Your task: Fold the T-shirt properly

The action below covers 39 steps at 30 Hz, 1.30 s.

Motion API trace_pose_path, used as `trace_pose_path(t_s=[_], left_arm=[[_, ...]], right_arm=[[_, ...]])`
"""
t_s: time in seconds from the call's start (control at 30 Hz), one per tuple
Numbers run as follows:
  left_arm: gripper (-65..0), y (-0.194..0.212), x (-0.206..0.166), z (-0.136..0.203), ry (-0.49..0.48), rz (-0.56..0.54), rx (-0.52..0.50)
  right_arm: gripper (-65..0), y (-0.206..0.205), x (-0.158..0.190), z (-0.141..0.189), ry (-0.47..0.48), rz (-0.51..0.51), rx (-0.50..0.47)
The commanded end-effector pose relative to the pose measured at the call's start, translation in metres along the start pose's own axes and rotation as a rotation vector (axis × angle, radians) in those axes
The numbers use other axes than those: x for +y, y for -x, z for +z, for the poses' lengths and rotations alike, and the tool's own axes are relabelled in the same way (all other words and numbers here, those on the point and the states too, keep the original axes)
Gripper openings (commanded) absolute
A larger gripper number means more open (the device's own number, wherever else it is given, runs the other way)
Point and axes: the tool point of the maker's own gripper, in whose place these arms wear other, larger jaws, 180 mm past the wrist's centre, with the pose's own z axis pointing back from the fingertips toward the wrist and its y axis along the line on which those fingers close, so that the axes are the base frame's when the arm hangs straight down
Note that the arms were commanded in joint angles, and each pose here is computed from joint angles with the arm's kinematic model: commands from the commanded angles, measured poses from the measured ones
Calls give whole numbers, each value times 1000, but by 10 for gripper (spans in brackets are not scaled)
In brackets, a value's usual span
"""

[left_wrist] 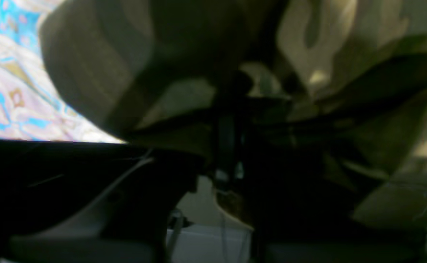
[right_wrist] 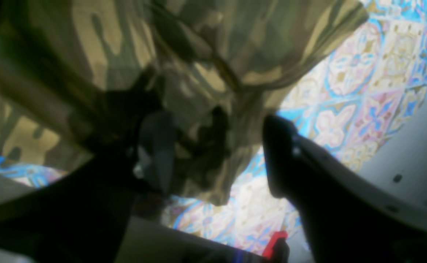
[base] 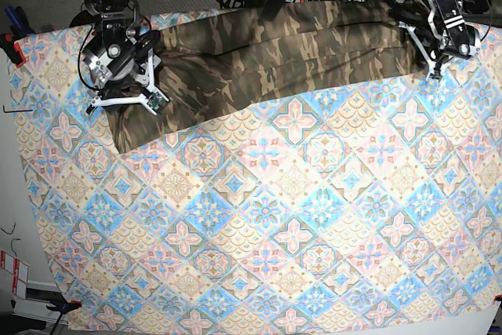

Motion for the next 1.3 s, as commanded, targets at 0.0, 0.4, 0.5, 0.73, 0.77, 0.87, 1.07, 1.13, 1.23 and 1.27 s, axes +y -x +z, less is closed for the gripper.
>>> trace_pose_path(t_s=[0.0, 0.4, 0.5, 0.73, 0.77, 0.87, 1.07, 1.13, 1.23, 1.27], left_arm=[[-577, -46, -66, 3, 228, 14, -236], [-598, -65, -79, 54, 135, -109, -306], [-601, -64, -80, 54, 136, -112, -303], [-601, -82, -62, 64, 92, -119, -335], [-601, -87, -55, 67, 77, -112, -342], [-601, -112, -32, 83, 28, -74, -400], [-601, -166, 7, 126, -77, -94, -536], [-601, -179, 16, 138, -102, -101, -567], [-601, -193, 22, 150, -120, -107, -604], [-601, -198, 19, 152, -119, -123, -611]], right_arm=[[-276, -2, -8, 3, 25, -1, -11], [-276, -3, -8, 3, 24, -2, -12], [-276, -3, -8, 3, 24, -2, -12], [-276, -3, -8, 3, 25, -3, -13], [-276, -3, -8, 3, 25, -3, -13], [-276, -2, -8, 3, 25, -4, -12], [-276, 10, -20, 4, 52, -41, 13], [-276, 12, -22, 4, 57, -48, 18], [-276, 12, -22, 4, 57, -48, 18], [-276, 12, -22, 4, 57, -48, 18]])
